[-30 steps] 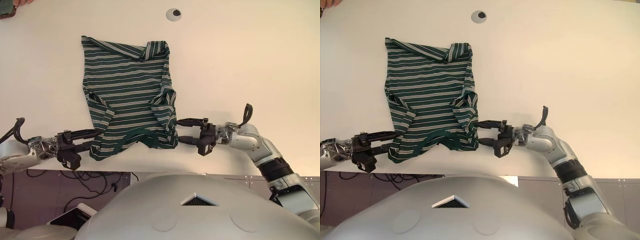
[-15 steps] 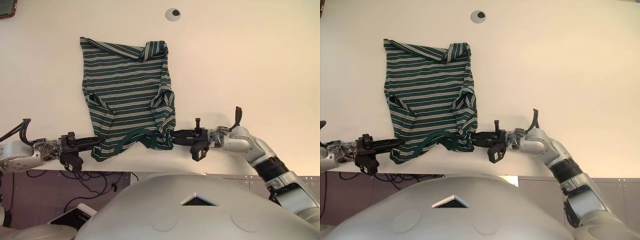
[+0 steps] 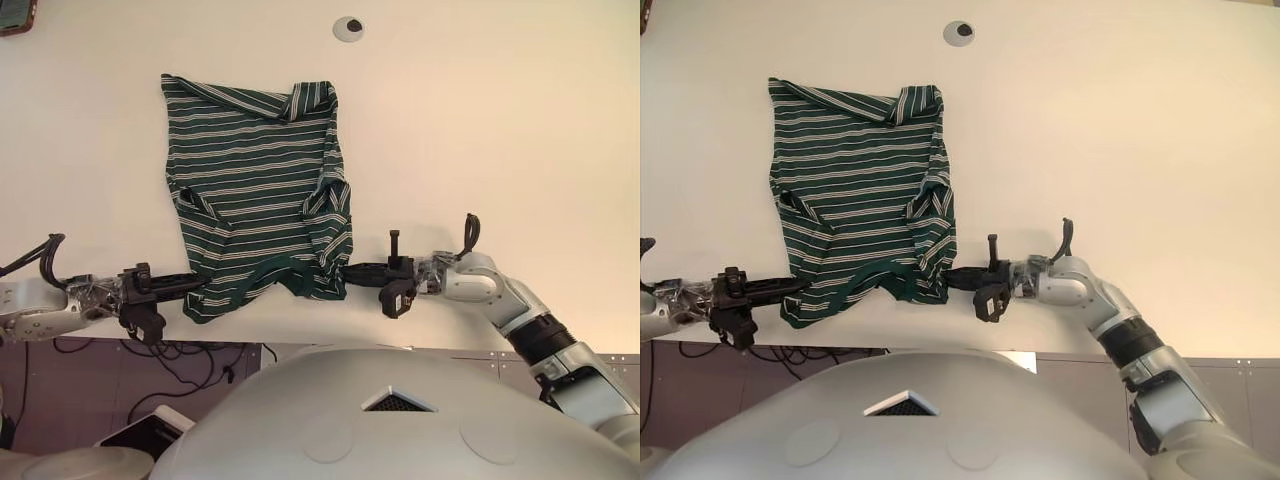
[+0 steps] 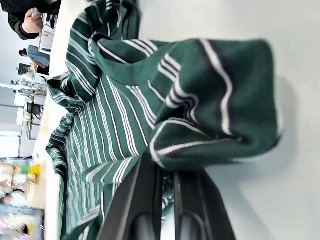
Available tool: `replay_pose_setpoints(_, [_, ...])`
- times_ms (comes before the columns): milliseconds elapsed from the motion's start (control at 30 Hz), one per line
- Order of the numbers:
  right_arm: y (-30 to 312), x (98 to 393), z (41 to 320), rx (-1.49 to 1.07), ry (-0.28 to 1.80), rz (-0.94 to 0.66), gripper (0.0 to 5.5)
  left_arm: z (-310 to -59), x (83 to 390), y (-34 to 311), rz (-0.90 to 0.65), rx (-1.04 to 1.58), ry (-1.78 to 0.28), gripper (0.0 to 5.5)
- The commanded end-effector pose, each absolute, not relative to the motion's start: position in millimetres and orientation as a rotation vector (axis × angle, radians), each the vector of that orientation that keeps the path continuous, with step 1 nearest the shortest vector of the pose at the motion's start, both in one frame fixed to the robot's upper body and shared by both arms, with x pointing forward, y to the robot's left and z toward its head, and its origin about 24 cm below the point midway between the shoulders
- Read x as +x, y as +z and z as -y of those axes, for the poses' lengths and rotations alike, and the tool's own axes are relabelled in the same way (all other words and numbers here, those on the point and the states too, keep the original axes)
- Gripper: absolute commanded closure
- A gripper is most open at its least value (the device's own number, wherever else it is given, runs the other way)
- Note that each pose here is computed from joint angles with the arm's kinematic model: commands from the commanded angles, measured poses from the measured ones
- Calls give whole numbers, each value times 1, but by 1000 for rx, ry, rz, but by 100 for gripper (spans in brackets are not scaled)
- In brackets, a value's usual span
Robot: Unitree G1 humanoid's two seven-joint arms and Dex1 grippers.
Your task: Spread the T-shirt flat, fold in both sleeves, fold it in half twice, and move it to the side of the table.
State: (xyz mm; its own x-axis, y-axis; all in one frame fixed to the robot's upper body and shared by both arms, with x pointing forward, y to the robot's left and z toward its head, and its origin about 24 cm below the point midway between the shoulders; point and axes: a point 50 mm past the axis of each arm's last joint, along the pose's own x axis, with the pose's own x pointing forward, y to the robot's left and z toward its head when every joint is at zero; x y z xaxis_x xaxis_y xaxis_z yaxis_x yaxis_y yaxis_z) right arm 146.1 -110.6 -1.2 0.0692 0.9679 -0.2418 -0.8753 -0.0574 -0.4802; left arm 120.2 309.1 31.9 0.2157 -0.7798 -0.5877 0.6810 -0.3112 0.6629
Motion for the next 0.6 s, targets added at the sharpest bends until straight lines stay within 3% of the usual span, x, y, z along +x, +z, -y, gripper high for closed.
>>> replay_pose_setpoints(33, [28,151,135,-108,1546,-36,550,-302,126,24,-521,873,-1454,547])
replay_pose_setpoints(67, [38,153,142,-14,1551,-44,550,-303,129,39,-659,707,-1494,549])
replay_pose_setpoints(100, [47,155,150,48,1551,-38,550,-303,140,58,-666,637,-1513,549])
replay_pose_setpoints(233, [74,159,169,186,1525,44,550,-287,177,113,-280,610,-1486,549])
replay_pose_setpoints(300, [81,160,175,233,1512,85,550,-280,174,114,-148,587,-1481,549])
replay_pose_setpoints(600, [100,150,195,359,1497,112,550,-276,150,111,109,294,-1556,549])
